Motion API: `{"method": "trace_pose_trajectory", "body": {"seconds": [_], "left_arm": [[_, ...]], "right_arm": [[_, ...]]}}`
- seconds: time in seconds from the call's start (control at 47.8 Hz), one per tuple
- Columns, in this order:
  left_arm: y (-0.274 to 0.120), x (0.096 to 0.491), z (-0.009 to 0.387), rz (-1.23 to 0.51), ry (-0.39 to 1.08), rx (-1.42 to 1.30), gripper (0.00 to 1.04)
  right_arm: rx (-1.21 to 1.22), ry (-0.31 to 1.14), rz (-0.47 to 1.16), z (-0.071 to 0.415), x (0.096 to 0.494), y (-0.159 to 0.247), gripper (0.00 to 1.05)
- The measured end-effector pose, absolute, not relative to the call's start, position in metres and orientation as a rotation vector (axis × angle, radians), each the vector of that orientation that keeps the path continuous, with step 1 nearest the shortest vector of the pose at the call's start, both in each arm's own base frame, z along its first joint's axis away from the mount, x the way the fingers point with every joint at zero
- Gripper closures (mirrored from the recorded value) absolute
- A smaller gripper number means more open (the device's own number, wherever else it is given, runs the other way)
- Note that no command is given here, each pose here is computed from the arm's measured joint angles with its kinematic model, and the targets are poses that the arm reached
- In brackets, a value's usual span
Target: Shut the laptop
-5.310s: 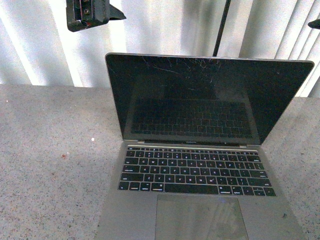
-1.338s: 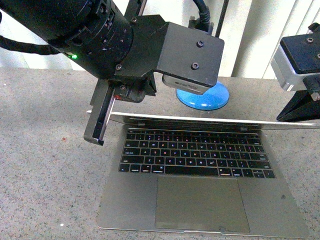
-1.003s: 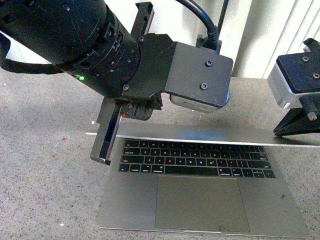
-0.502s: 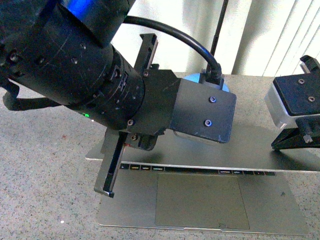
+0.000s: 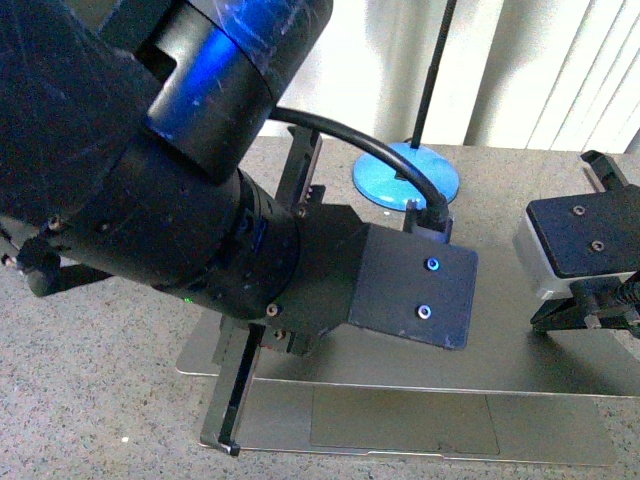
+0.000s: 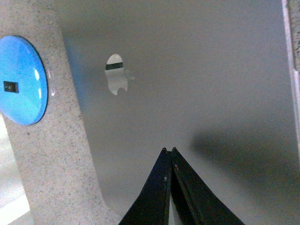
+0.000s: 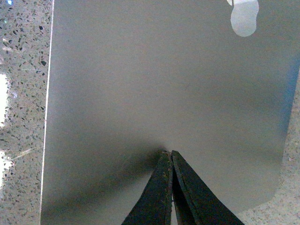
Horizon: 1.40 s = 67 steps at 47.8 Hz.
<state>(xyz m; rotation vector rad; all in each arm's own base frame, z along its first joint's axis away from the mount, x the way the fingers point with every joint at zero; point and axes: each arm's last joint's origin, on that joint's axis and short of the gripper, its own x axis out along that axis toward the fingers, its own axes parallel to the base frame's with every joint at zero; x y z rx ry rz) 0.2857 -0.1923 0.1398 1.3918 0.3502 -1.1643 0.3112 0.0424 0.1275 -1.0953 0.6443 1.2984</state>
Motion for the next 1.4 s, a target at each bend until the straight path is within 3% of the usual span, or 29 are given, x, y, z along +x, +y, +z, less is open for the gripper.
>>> {"method": "trace_pose_trajectory", "body": {"seconds": [0.627, 1.401], "left_arm": [[-0.200, 0.267, 0.108, -1.238, 0.402, 1.357, 1.01], [-0.198, 0.268, 0.112, -1.218, 0.395, 1.333, 1.01]], "right_arm": [[-1.075, 0.679, 1.350, 0.102, 0.298, 0.055, 1.02], [-1.057, 0.687, 1.333, 0.096, 0.296, 0.056, 1.02]]}}
